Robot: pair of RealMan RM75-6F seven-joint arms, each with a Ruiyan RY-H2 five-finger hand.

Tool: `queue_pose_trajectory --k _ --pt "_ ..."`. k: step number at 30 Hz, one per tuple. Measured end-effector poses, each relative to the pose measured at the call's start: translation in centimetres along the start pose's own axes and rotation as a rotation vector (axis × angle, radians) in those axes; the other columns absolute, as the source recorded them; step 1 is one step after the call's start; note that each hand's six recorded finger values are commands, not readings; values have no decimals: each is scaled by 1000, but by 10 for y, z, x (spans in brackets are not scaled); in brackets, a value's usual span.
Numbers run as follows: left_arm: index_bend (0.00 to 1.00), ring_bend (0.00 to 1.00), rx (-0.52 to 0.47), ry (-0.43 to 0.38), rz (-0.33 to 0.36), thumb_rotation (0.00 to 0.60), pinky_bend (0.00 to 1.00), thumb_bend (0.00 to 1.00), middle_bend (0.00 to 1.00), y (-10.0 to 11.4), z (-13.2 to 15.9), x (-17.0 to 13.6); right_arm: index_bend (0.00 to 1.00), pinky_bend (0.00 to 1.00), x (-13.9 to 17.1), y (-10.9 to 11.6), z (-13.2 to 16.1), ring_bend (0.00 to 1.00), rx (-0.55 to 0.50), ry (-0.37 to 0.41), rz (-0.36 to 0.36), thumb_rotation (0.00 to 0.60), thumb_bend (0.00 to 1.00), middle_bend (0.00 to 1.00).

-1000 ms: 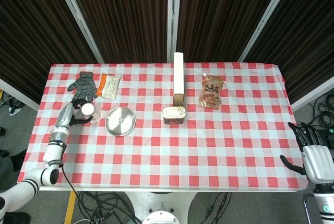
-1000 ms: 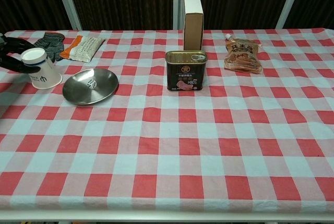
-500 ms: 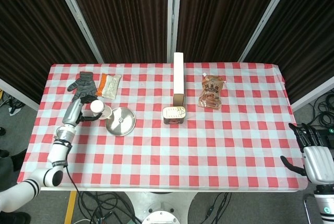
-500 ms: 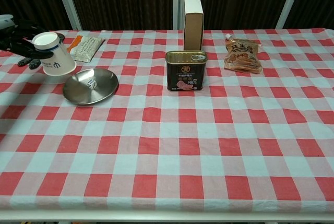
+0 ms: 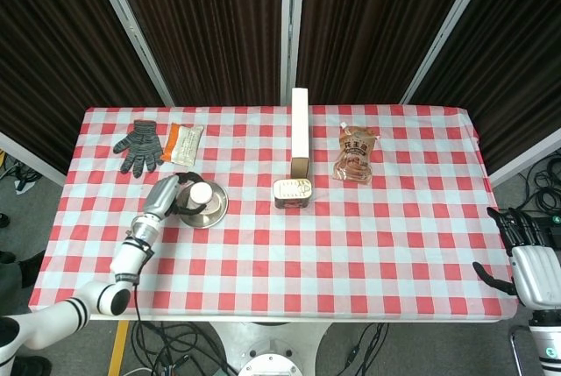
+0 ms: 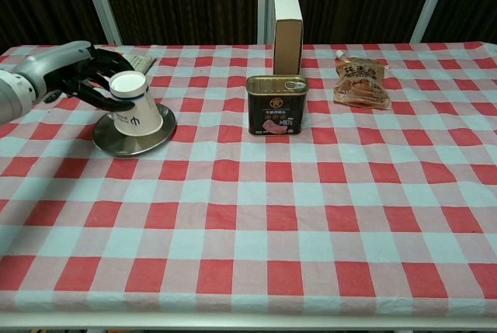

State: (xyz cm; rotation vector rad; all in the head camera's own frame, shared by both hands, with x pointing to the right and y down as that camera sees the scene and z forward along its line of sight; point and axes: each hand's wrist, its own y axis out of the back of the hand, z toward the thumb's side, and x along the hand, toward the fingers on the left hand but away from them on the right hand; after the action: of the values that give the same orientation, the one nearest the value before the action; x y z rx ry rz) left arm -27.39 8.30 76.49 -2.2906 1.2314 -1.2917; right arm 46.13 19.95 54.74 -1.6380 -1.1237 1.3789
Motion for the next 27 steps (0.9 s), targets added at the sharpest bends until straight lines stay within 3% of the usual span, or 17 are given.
queue_pose_trajectory --k 5,11,16,27 --pt "552 259 5 23 -2 600 246 274 399 -4 -7 1 43 52 -1 -1 1 0 -2 1 4 600 146 152" --pt "552 258 8 65 59 600 245 276 398 9 -21 2 43 52 -1 -2 1 0 -2 4 8 600 146 152" --pt "552 258 42 86 65 600 242 275 398 12 -27 0 43 52 0 -3 1 0 -3 2 12 600 146 152" --pt "552 258 38 -12 -2 600 238 272 392 -15 8 -7 43 52 3 -1 0 0 5 -6 11 600 146 153"
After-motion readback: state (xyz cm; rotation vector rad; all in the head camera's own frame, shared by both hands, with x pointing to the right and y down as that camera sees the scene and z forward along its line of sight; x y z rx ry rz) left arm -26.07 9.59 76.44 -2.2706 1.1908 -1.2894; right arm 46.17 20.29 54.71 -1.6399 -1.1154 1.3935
